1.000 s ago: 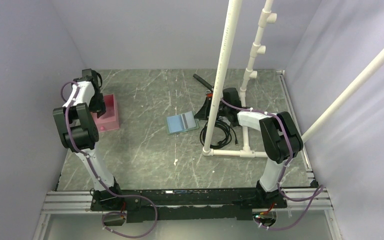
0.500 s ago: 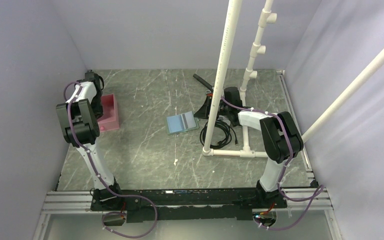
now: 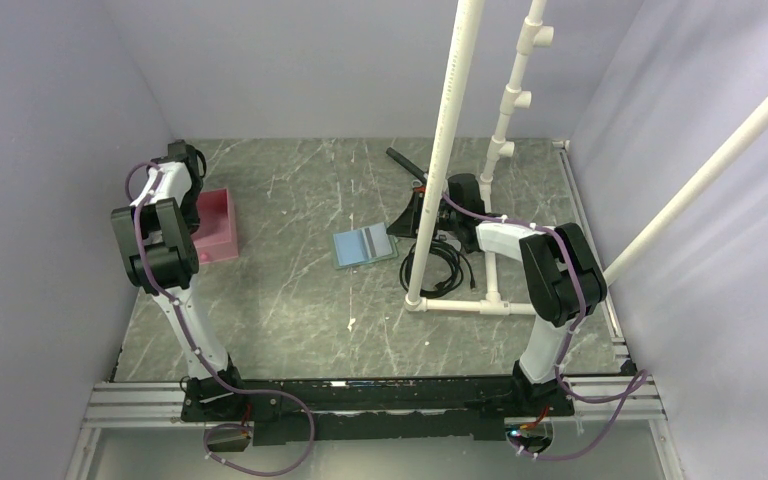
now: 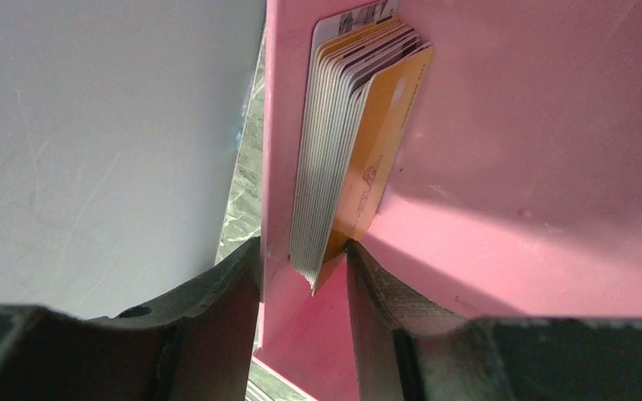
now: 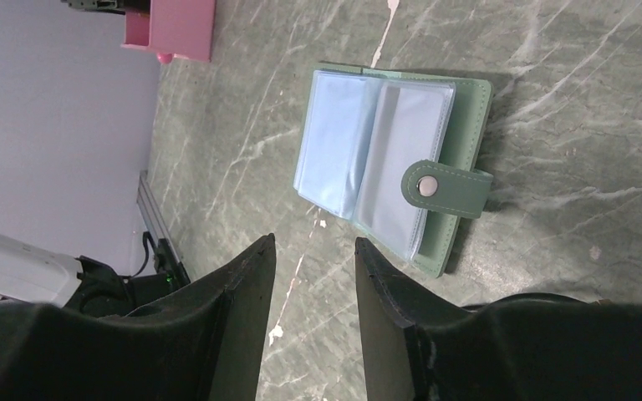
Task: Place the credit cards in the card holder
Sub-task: Pick up the credit card from the storage box.
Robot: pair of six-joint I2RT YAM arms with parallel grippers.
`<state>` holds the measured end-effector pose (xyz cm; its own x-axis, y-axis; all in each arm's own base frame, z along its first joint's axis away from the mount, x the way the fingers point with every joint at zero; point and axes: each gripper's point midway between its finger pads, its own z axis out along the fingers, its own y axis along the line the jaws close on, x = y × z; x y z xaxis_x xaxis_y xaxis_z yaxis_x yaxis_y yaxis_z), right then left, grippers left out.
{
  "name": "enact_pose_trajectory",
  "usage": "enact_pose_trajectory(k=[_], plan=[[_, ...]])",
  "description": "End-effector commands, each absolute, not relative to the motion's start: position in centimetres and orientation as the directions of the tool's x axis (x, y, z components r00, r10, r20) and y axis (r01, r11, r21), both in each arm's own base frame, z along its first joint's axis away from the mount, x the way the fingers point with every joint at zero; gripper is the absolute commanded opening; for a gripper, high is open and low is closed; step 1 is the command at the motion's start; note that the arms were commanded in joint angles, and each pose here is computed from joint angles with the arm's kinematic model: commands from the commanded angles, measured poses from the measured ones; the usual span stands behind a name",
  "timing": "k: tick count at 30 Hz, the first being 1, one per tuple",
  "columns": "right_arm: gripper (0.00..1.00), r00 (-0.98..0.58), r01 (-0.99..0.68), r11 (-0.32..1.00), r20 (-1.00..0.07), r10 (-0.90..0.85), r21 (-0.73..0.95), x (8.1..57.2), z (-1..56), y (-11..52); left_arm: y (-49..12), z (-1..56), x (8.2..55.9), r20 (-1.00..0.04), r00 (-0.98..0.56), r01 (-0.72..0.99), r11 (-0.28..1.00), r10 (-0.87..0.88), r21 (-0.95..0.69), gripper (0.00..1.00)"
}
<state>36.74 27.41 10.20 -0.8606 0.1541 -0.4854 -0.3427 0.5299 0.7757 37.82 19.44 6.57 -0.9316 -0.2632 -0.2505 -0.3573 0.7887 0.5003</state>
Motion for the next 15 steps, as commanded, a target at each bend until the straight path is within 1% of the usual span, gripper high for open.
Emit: enact_pose_trajectory(k=[1,7,15], plan=[[0.43,-0.834,-0.395,0.493,-0.528,0.162,0.775,37.04,11.80,27.63,20.17,8.74,38.64,-0.300,-0.920,-0.378,0.775,-0.252,0.507,0.44],[0.43,-0.837,-0.395,0.487,-0.524,0.160,0.779,36.97,11.78,27.73,20.09,9.00,38.71,-0.303,-0.919,-0.379,0.776,-0.252,0.504,0.39],[0.43,-0.840,-0.394,0.480,-0.519,0.158,0.784,36.87,11.72,27.85,19.95,9.46,38.67,-0.311,-0.916,-0.384,0.778,-0.254,0.497,0.35]])
